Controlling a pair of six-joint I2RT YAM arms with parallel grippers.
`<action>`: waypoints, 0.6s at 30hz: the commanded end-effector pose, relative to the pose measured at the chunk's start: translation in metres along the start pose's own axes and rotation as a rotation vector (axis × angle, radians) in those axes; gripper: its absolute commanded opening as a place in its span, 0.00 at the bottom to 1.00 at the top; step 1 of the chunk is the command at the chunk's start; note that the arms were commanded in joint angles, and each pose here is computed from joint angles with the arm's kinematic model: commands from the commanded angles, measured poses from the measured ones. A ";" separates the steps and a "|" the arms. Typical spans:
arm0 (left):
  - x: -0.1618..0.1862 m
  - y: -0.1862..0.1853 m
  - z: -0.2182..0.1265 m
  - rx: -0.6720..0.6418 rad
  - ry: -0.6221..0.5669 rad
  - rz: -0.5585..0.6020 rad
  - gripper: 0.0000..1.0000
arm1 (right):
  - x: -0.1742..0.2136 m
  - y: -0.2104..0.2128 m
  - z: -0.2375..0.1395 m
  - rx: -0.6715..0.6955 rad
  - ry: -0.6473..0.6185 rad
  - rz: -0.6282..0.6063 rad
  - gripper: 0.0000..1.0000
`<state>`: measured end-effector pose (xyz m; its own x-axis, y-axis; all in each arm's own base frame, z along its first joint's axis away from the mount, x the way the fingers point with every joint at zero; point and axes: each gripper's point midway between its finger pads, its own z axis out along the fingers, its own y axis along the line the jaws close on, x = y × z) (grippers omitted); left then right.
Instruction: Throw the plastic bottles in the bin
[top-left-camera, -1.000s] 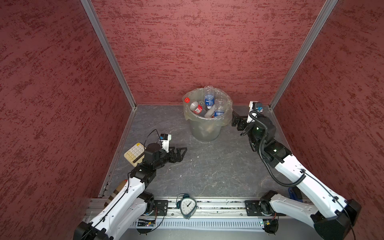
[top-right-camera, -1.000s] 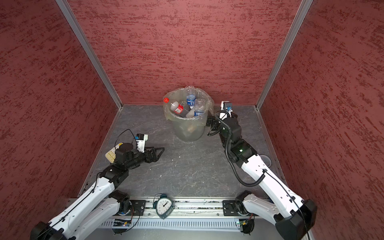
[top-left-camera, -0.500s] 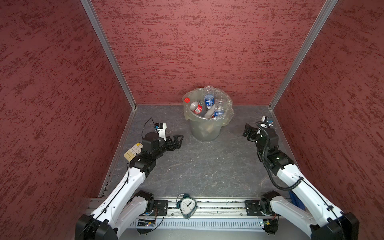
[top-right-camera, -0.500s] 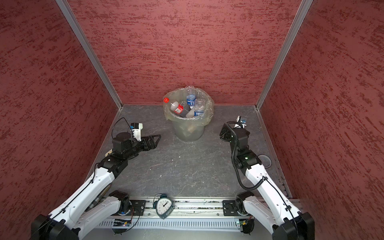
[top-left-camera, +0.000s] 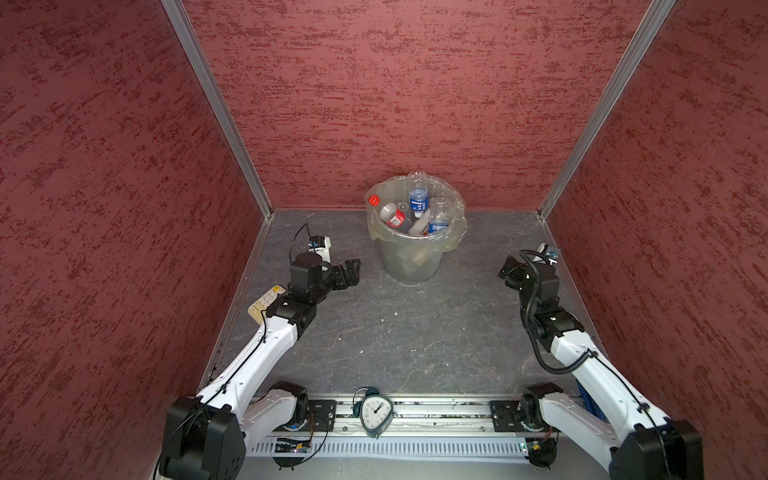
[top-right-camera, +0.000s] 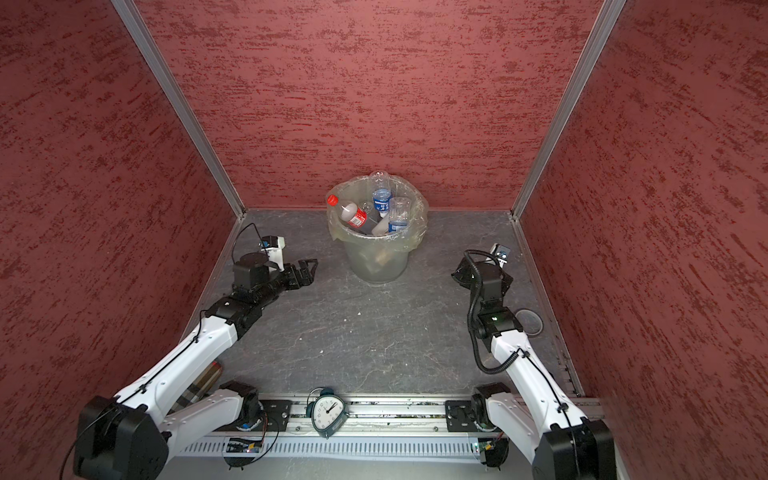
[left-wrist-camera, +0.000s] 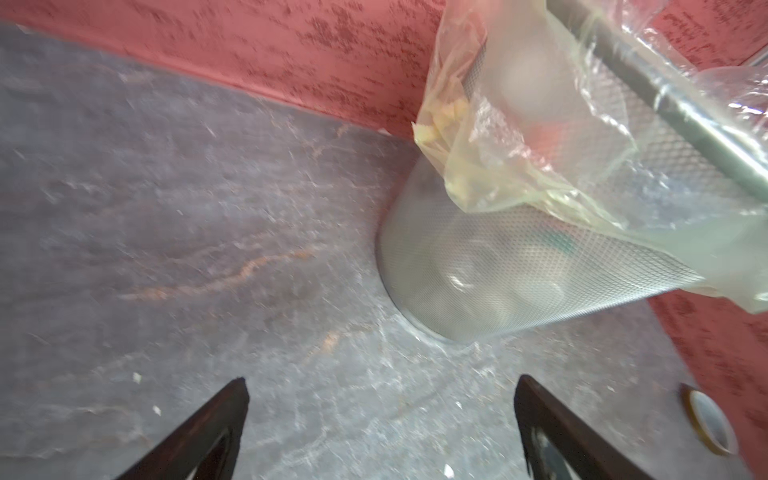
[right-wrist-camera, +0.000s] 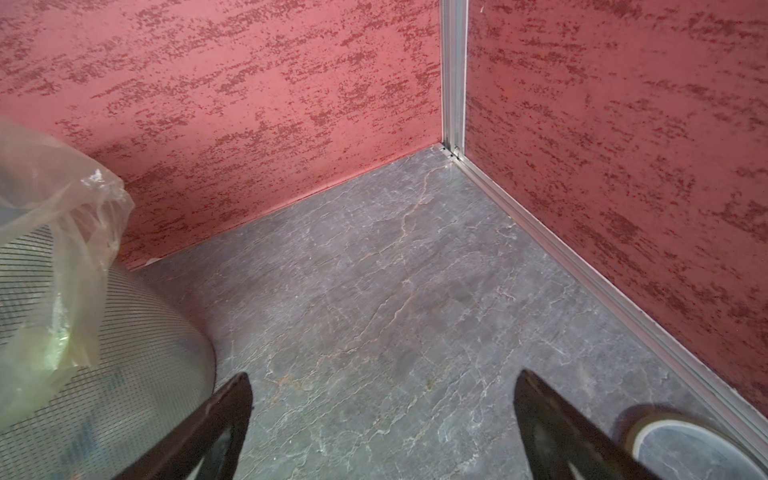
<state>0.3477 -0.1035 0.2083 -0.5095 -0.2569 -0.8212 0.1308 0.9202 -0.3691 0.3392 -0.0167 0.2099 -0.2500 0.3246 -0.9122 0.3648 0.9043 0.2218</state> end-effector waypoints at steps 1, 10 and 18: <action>-0.027 0.013 -0.004 -0.089 -0.107 0.082 1.00 | -0.006 -0.008 0.005 0.035 -0.052 0.010 0.98; -0.032 0.038 -0.017 -0.199 -0.264 0.258 1.00 | 0.010 -0.014 0.017 0.029 -0.030 0.000 0.98; -0.010 0.077 -0.029 -0.316 -0.293 0.268 0.99 | 0.015 -0.022 0.014 0.039 -0.057 -0.022 0.98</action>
<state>0.3403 -0.0370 0.1923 -0.2905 -0.0500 -0.9556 -0.0122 0.9987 -0.0485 0.3382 -0.0326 0.1697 -0.2763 0.2938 -0.9151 0.4018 0.9002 0.1677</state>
